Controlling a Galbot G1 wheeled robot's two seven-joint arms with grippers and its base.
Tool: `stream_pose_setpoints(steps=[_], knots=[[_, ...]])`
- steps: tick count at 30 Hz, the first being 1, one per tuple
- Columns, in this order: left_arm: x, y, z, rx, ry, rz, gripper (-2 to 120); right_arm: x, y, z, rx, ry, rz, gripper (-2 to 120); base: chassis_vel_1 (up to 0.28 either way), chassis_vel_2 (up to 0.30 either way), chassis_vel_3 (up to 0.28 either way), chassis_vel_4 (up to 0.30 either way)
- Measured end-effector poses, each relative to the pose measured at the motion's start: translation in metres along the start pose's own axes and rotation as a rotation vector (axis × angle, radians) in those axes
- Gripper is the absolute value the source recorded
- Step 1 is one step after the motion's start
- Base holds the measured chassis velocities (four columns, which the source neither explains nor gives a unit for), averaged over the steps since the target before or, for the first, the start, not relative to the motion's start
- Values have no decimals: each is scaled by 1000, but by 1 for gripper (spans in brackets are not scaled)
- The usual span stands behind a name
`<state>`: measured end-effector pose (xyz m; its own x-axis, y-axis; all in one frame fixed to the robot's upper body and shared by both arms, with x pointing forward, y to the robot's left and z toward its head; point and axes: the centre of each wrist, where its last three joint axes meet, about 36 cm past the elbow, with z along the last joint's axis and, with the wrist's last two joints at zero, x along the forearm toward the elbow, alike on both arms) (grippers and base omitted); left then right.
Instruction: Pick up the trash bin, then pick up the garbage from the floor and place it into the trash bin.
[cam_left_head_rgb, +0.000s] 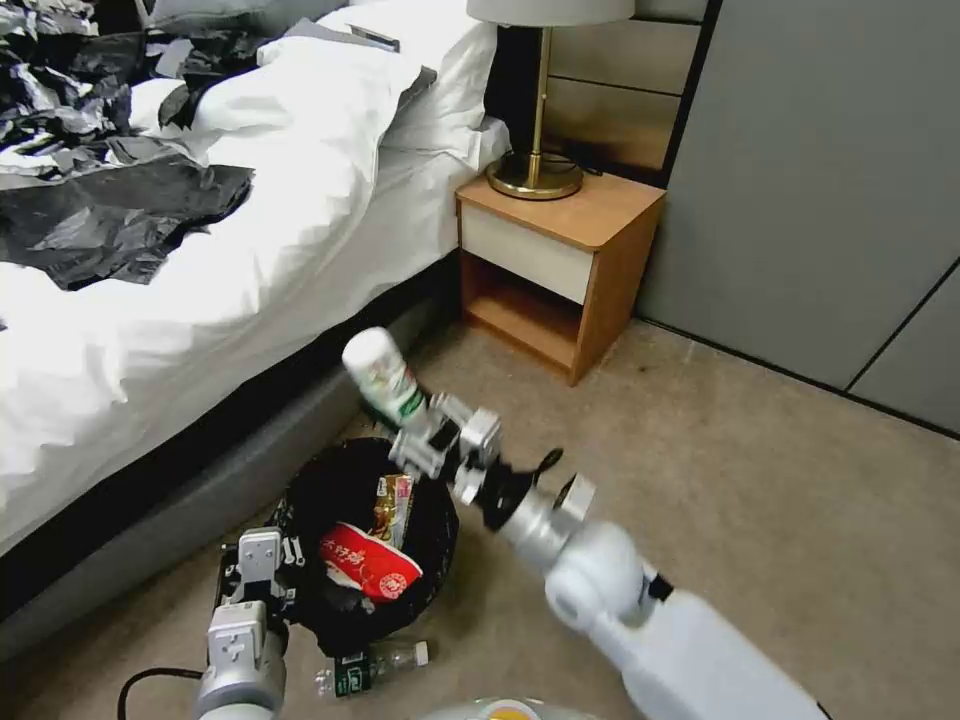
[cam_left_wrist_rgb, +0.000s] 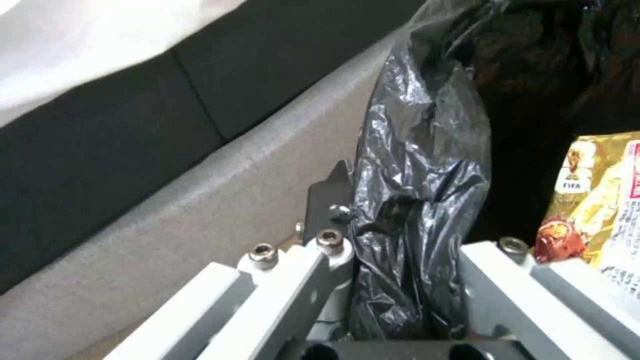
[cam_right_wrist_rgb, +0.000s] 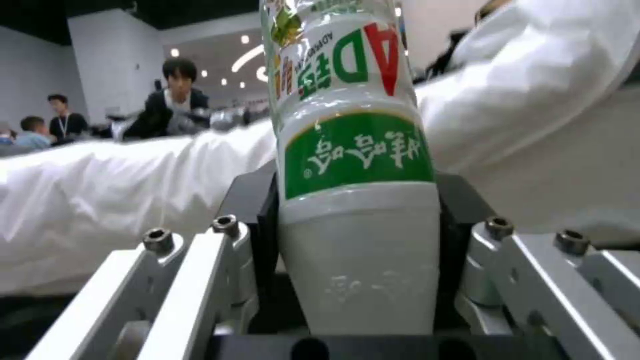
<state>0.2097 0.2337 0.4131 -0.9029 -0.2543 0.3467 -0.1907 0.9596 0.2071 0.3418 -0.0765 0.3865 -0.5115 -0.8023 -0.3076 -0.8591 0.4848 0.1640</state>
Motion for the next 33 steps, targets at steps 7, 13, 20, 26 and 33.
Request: stream_pose_setpoints(steps=[7, 13, 20, 26, 33], knots=[[2, -1, -3, 3, -5, 3, 3, 8, 8, 31, -17, 83, 7, 39, 0, 0, 0, 0], [5, -2, -7, 9, -14, 8, 3, 13, 4, 59, 0, 149, 8, 38, 0, 0, 0, 0], [6, -3, -8, 11, -16, 12, 3, 9, 5, 63, 12, 157, -4, 60, 0, 0, 0, 0], [7, -5, -7, 11, -13, 14, 3, 5, 8, 63, 11, 163, -21, 82, 0, 0, 0, 0], [7, -5, -8, 11, -16, 12, 3, 4, 11, 63, 12, 170, -35, 99, 0, 0, 0, 0]])
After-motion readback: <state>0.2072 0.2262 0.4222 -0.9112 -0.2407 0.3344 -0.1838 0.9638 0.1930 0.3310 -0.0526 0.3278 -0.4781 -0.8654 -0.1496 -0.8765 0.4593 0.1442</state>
